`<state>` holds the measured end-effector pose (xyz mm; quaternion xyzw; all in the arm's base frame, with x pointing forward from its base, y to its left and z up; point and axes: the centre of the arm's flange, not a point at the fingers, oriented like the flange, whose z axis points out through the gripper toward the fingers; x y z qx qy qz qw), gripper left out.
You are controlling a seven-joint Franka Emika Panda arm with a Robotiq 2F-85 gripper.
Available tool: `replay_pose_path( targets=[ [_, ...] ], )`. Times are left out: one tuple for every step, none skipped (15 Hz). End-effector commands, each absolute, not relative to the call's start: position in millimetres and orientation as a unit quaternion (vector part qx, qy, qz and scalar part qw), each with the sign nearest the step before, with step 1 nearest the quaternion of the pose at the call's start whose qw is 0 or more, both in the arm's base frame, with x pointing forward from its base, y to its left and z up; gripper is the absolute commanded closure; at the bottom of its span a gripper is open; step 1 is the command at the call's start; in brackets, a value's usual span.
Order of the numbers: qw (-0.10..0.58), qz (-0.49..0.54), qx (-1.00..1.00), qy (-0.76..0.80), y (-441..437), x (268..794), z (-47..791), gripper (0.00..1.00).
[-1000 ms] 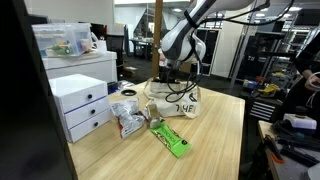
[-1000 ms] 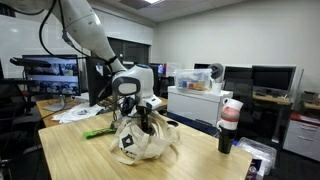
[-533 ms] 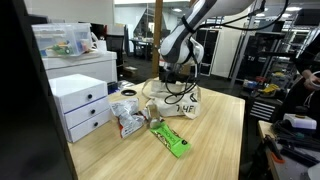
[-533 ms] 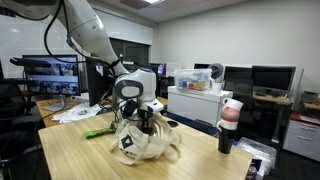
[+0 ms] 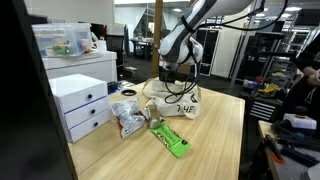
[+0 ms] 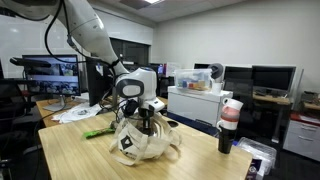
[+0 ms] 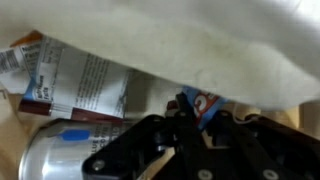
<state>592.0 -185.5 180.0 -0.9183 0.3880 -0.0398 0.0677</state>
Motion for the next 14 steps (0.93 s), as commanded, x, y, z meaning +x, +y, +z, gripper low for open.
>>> replay_pose_path(
  targets=[
    [0.051,-0.039,-0.924,0.377,-186,587,189,1.00],
    [0.049,-0.039,-0.926,0.373,-187,585,192,1.00],
    [0.049,-0.046,-0.927,0.370,-191,580,202,0.98],
    [0.049,-0.049,-0.927,0.369,-193,578,206,0.99],
    [0.050,-0.053,-0.927,0.369,-195,576,212,0.99],
    [0.051,-0.059,-0.926,0.370,-200,572,223,1.00],
    [0.053,-0.063,-0.925,0.372,-202,568,231,0.99],
    [0.054,-0.068,-0.923,0.374,-206,563,243,0.99],
    [0.056,-0.072,-0.922,0.376,-208,558,252,0.99],
    [0.056,-0.079,-0.920,0.379,-212,552,265,0.99],
    [0.055,-0.080,-0.920,0.381,-214,549,269,0.99],
    [0.055,-0.084,-0.918,0.385,-219,543,279,0.99],
    [0.054,-0.077,-0.917,0.388,-223,541,282,0.99],
    [0.054,-0.071,-0.916,0.391,-228,535,288,0.99]
  ],
)
